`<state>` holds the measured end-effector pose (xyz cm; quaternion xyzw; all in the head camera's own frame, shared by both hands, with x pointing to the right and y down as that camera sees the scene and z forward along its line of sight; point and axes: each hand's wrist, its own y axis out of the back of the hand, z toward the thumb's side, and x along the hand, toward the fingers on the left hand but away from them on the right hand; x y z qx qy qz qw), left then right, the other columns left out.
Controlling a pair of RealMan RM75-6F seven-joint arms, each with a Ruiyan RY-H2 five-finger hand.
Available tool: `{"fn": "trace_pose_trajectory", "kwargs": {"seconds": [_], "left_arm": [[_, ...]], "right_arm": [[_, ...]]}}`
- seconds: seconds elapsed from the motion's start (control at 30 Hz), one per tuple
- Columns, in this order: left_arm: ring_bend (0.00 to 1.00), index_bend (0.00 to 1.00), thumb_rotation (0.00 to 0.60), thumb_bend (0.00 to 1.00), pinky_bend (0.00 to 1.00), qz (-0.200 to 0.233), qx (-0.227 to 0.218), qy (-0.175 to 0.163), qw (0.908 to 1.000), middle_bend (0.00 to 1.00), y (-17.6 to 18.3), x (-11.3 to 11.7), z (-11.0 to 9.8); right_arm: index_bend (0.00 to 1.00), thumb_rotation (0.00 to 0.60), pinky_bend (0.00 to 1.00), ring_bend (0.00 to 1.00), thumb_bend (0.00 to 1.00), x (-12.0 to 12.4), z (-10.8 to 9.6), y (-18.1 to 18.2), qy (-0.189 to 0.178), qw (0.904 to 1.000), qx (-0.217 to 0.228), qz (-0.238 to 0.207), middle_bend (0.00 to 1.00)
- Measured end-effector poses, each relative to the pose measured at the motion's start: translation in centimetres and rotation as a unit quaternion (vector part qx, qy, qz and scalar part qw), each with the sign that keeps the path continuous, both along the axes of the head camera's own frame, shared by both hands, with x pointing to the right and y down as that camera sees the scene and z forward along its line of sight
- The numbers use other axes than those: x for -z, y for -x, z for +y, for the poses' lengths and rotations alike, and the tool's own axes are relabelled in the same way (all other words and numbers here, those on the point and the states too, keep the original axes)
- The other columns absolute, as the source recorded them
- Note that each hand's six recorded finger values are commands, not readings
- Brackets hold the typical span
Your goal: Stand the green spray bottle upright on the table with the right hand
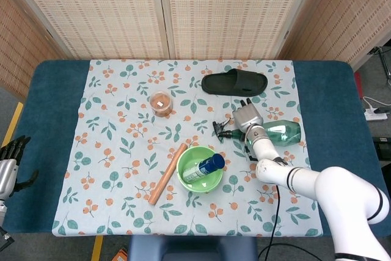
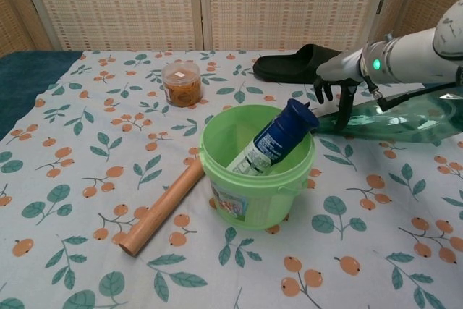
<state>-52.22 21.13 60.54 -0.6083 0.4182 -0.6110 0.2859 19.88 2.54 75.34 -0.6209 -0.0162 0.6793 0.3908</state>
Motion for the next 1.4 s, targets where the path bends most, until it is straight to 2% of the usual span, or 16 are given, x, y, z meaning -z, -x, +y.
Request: {"fn": "trace_pose_trajectory", "kwargs": {"seconds": [0.23,0.37,0.43,0.53,0.83,0.97,1.1,1.2,1.27,1.3,1.4], "left_arm": [[0.0,0.05,0.6,0.33,0.08,0.004,-0.002,-0.001,1.0,0.0,-0.2,0.0,0.0],[0.0,0.05,0.6,0.33,0.08,0.005,0.001,-0.001,1.0,0.0,0.0,0.0,0.8],[0.0,0.05,0.6,0.33,0.08,0.005,0.001,-0.002,1.0,0.0,0.1,0.1,1.3],[0.0,0.04,0.6,0.33,0.08,0.007,0.001,-0.003,1.0,0.0,0.2,0.1,2.0],[0.0,0.04,0.6,0.33,0.08,0.012,0.001,-0.002,0.9999,0.0,0.4,0.5,4.5],[0.0,0.04,0.6,0.33,0.08,0.015,0.0,0.004,0.9999,0.0,0.4,-0.2,3.0],[0.0,0.04,0.6,0.33,0.08,0.019,-0.003,0.014,0.9997,0.0,0.2,-0.6,2.1],[0.0,0.04,0.6,0.33,0.08,0.022,-0.005,0.006,0.9997,0.0,0.0,-0.3,1.5],[0.0,0.03,0.6,0.33,0.08,0.025,-0.006,0.006,0.9997,0.0,-0.3,-0.3,1.3],[0.0,0.03,0.6,0.33,0.08,0.025,-0.007,0.006,0.9996,0.0,-0.4,-0.3,1.2],[0.0,0.03,0.6,0.33,0.08,0.025,-0.01,0.007,0.9996,0.0,-0.6,-0.3,1.2]], "right_arm": [[0.33,0.6,0.0,0.02,0.0,-0.7,0.8,-1.1,0.015,0.9995,-0.007,0.027,0.28],[0.44,0.6,0.0,0.06,0.0,-0.9,0.7,-1.0,0.008,0.9996,-0.003,0.027,0.35],[0.53,0.6,0.0,0.11,0.0,-0.9,0.5,-0.8,0.001,0.9997,0.001,0.024,0.41],[0.61,0.6,0.02,0.18,0.0,-0.9,0.4,-0.5,-0.01,0.9998,0.006,0.018,0.47],[0.71,0.6,0.07,0.25,0.0,-0.6,0.1,-0.2,-0.03,0.9995,0.014,0.001,0.54],[0.73,0.6,0.08,0.27,0.0,0.4,-0.5,0.5,-0.048,0.9985,0.011,-0.023,0.55],[0.71,0.6,0.16,0.29,0.0,2.3,-1.7,1.6,-0.085,0.9939,0.004,-0.07,0.55],[0.71,0.6,0.19,0.29,0.0,4.2,-2.7,2.4,-0.133,0.9821,-0.013,-0.132,0.55],[0.71,0.6,0.19,0.28,0.0,5.6,-3.4,2.7,-0.168,0.9662,-0.038,-0.192,0.55],[0.71,0.6,0.2,0.28,0.0,6.2,-3.7,2.8,-0.181,0.9572,-0.05,-0.22,0.55],[0.72,0.6,0.2,0.29,0.0,8.3,-4.4,2.9,-0.217,0.9187,-0.088,-0.318,0.55]]}}
